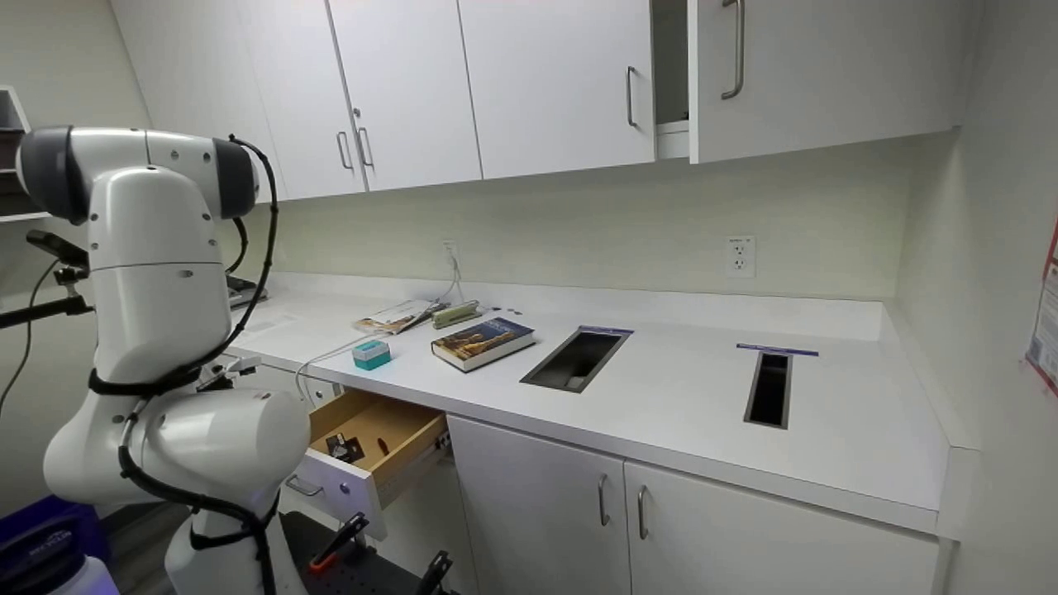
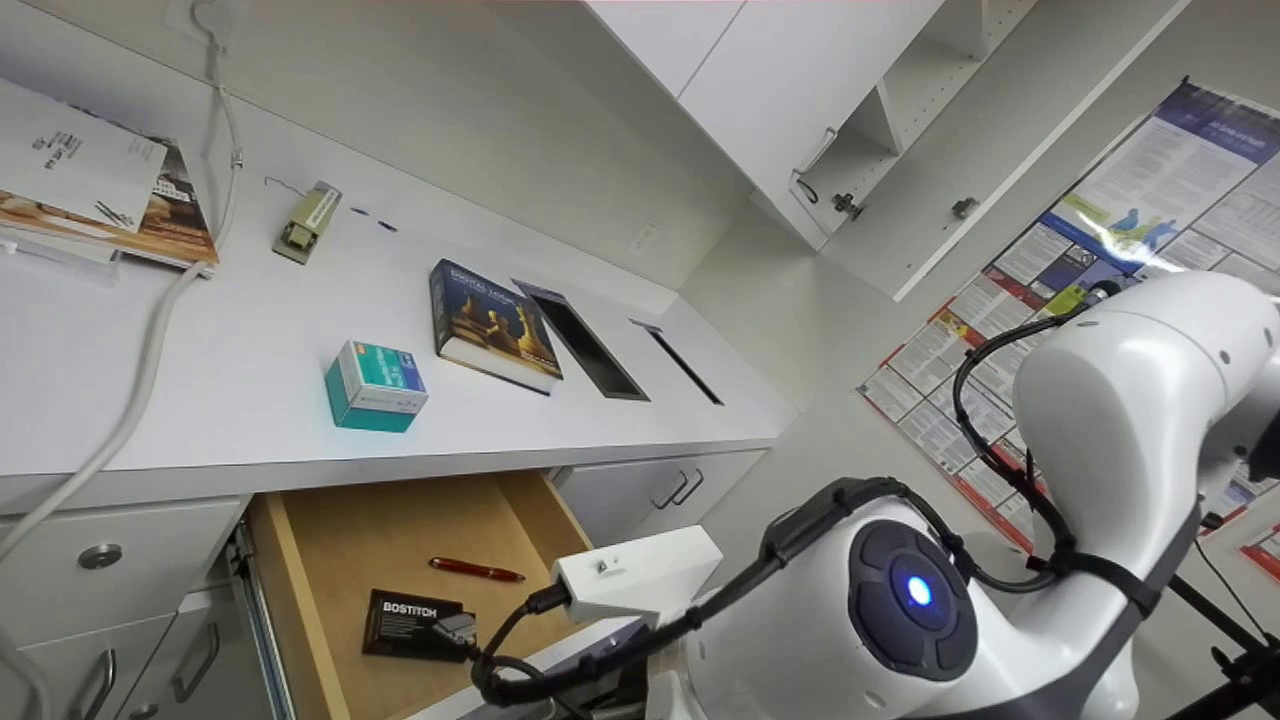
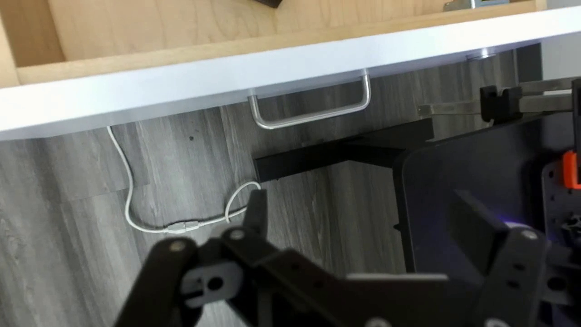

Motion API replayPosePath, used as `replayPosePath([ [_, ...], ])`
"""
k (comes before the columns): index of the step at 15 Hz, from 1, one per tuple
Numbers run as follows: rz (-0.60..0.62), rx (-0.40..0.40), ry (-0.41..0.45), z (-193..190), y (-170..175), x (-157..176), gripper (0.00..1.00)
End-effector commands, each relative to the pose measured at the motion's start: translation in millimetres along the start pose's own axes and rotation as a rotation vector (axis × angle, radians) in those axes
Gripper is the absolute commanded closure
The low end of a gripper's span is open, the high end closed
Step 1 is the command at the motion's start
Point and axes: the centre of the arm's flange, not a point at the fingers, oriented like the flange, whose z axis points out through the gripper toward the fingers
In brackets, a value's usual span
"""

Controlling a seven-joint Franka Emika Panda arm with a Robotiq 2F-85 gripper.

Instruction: Put the black box and pen inside the open drawer then close it

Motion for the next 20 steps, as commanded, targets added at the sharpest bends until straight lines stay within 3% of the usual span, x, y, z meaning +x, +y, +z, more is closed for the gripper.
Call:
replayPosePath([
  [1,-0.11,0.034,-0.086,11.8,10.6,9.1,0.0],
  [4,-0.186,-0.018,-0.168,28.7,12.2,14.6,0.0],
  [5,-0.206,-0.032,-0.195,33.0,13.2,15.1,0.25],
  [7,-0.231,-0.073,-0.232,41.3,13.9,13.7,0.34],
  [12,-0.152,-0.189,-0.219,58.0,18.6,10.2,0.73],
  [15,-0.109,-0.172,-0.242,72.8,20.4,3.0,0.95],
  [18,-0.088,-0.146,-0.296,85.2,12.9,4.0,1.0],
  [20,-0.088,-0.147,-0.328,91.7,8.8,2.9,0.95],
])
